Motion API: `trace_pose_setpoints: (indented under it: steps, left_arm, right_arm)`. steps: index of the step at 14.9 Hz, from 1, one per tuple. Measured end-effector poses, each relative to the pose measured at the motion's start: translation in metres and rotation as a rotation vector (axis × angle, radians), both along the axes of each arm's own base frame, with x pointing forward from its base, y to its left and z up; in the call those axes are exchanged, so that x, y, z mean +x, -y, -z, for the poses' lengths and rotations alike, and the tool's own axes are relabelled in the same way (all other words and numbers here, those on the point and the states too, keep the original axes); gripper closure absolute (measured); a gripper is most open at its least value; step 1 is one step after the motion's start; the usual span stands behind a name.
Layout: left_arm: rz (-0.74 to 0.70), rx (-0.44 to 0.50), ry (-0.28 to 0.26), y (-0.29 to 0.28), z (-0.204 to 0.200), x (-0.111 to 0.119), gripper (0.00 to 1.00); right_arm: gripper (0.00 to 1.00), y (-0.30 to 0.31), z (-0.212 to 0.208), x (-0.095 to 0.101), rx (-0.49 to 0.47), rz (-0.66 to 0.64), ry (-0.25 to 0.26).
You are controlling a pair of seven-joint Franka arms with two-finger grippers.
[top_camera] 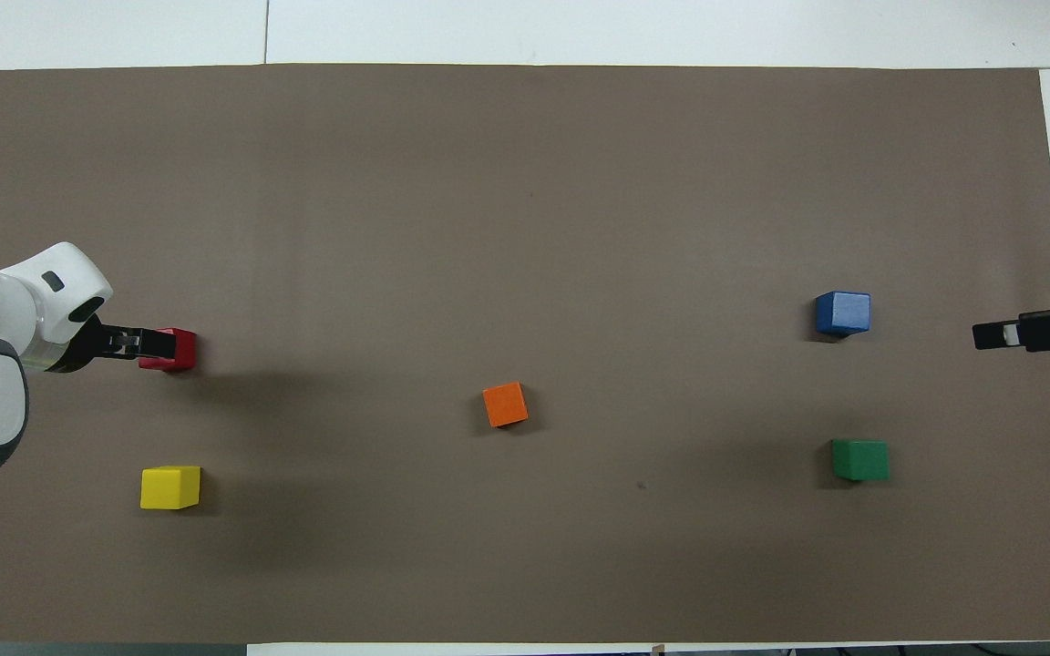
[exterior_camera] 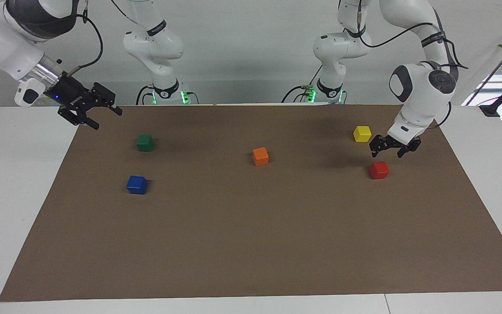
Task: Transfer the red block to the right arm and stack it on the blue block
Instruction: 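Lower the left gripper onto the red cube and close it, then lift the red cube with the left gripper while the right gripper advances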
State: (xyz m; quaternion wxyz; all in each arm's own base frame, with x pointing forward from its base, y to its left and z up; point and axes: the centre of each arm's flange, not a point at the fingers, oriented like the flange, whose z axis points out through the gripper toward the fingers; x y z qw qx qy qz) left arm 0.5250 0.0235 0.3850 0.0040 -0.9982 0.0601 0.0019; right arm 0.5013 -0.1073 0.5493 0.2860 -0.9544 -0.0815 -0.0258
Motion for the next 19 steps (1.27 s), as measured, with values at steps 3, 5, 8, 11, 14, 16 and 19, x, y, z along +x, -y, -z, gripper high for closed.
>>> trace_pose_setpoints:
  steps: [3, 5, 8, 11, 14, 16, 19]
  left_arm:
    - [0.0, 0.0, 0.015, 0.0, 0.023, 0.001, 0.0]
    - [-0.001, 0.0, 0.015, -0.001, 0.036, 0.001, 0.0]
    - [-0.005, 0.0, 0.017, -0.003, 0.049, -0.002, 0.0]
    - [-0.01, 0.0, 0.028, -0.005, 0.059, -0.007, 0.0]
    - [-0.011, 0.0, 0.029, -0.006, 0.062, -0.008, 0.0]
    - [-0.011, 0.0, 0.031, -0.006, 0.062, -0.008, 0.07]
    - [-0.012, 0.001, 0.032, -0.006, 0.062, -0.008, 0.3]
  right_arm:
    - [0.0, -0.006, 0.028, -0.011, 0.201, -0.004, 0.025]
    - [0.0, -0.016, 0.046, -0.015, 0.315, 0.002, 0.022]
    - [0.0, -0.032, 0.058, -0.019, 0.489, 0.014, 0.029]
    - [0.0, -0.046, 0.083, -0.025, 0.643, 0.022, 0.072]
    - [0.0, -0.063, 0.111, -0.035, 0.792, 0.058, 0.058]
    - [0.0, -0.082, 0.113, -0.038, 0.905, 0.057, 0.04]
    - [0.0, -0.126, 0.114, -0.038, 1.046, 0.059, -0.018]
